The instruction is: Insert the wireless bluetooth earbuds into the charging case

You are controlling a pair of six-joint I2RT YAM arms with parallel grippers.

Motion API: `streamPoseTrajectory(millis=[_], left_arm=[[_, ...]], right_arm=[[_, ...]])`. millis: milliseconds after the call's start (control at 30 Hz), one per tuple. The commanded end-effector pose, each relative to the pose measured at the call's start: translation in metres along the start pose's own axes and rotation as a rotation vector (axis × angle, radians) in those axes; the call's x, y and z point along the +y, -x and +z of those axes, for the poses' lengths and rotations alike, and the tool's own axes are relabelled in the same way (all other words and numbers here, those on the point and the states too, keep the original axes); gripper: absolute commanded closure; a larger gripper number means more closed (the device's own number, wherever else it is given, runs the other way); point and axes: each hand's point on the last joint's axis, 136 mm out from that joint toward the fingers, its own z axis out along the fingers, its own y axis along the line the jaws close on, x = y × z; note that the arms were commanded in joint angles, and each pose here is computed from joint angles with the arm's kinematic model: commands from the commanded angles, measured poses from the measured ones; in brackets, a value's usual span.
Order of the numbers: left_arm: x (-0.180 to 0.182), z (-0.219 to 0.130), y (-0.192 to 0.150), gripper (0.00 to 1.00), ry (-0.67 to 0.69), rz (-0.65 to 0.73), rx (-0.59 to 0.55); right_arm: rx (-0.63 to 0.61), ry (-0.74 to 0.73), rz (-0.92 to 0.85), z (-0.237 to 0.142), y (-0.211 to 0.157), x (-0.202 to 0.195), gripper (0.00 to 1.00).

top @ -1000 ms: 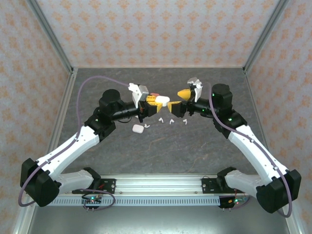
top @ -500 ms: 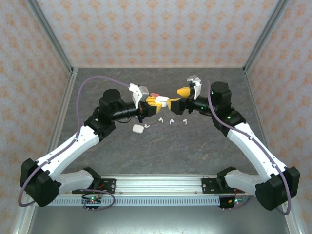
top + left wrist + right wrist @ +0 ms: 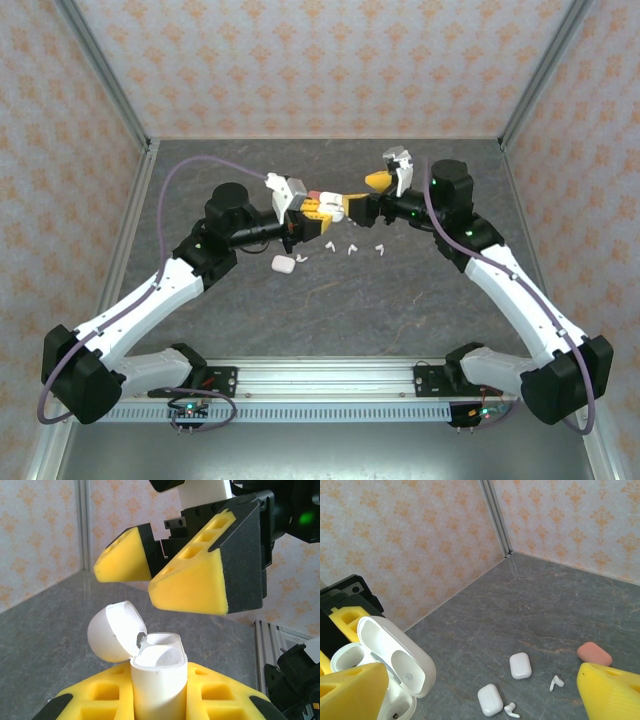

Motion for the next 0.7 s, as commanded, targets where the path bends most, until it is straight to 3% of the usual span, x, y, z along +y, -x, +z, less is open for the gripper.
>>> streamPoseTrajectory(millis=[0,133,333,667], left_arm=[[-0.003,-0.007,0.019,1.00,0.032,0.062,-0.038],[-0.005,-0.013,0.022,1.00,0.047,0.080,-0.059],[-0.014,-0.025,0.031,1.00,0.039,0.100,-0.090],[-0.025,-0.036,0.050,1.00,0.021,0.130,-0.127]], right_arm=[[-0.074,-0.031,-0.033,-0.018,0.027,0.007,0.03],[-0.066,-0.156,0.039,-0.023,0.020,-0.017,0.04],[0.016,-0.294,0.245,-0.009,-0.022,-0.069,0.11],[0.296,-0.332,0.467,0.050,-0.115,-0.119,0.38]])
